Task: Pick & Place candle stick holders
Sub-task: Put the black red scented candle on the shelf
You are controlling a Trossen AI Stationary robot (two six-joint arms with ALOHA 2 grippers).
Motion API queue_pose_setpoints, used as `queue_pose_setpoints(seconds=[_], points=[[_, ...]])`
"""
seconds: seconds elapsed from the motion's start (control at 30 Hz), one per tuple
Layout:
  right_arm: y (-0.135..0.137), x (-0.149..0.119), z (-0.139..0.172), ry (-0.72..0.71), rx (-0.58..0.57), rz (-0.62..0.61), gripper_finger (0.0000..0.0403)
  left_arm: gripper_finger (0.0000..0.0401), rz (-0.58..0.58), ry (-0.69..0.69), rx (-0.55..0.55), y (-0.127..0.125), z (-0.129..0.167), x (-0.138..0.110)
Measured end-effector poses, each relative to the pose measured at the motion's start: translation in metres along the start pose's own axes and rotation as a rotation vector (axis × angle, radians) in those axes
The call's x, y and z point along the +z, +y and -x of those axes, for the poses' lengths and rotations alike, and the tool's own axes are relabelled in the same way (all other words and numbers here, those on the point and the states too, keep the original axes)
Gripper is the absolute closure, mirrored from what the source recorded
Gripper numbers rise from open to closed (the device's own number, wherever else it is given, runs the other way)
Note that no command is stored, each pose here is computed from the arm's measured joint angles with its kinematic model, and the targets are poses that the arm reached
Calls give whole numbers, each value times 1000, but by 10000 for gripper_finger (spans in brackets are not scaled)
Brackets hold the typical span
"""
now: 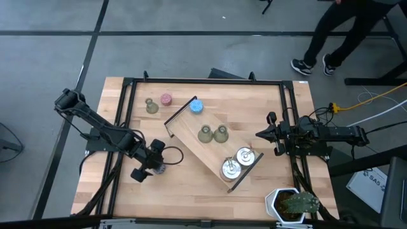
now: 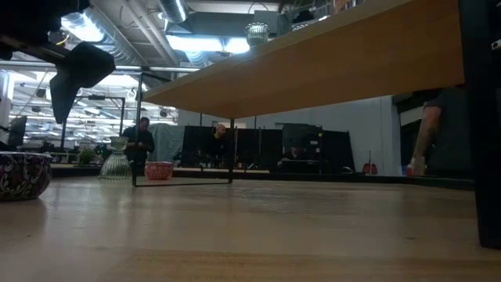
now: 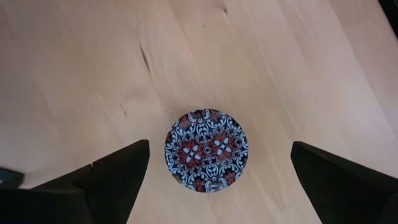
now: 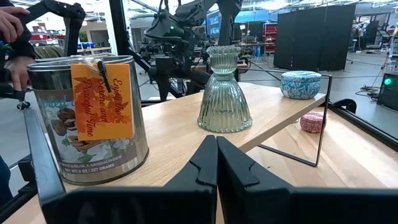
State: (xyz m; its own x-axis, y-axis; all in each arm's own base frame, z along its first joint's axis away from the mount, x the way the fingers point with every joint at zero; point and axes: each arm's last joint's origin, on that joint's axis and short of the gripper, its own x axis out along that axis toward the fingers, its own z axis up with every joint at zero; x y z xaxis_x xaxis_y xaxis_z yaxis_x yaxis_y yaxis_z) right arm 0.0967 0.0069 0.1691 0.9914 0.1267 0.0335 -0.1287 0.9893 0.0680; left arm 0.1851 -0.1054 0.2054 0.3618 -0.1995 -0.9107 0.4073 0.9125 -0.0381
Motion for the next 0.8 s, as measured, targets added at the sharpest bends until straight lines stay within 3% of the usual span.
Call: queue_pose_setpoints(seconds=[0.23, 0.8], points=[[0, 0, 0, 0, 0, 0, 402, 3, -6, 57, 57, -2, -14, 0], [0, 0, 0, 0, 0, 0, 402, 3, -57, 93, 20, -8, -27, 2]])
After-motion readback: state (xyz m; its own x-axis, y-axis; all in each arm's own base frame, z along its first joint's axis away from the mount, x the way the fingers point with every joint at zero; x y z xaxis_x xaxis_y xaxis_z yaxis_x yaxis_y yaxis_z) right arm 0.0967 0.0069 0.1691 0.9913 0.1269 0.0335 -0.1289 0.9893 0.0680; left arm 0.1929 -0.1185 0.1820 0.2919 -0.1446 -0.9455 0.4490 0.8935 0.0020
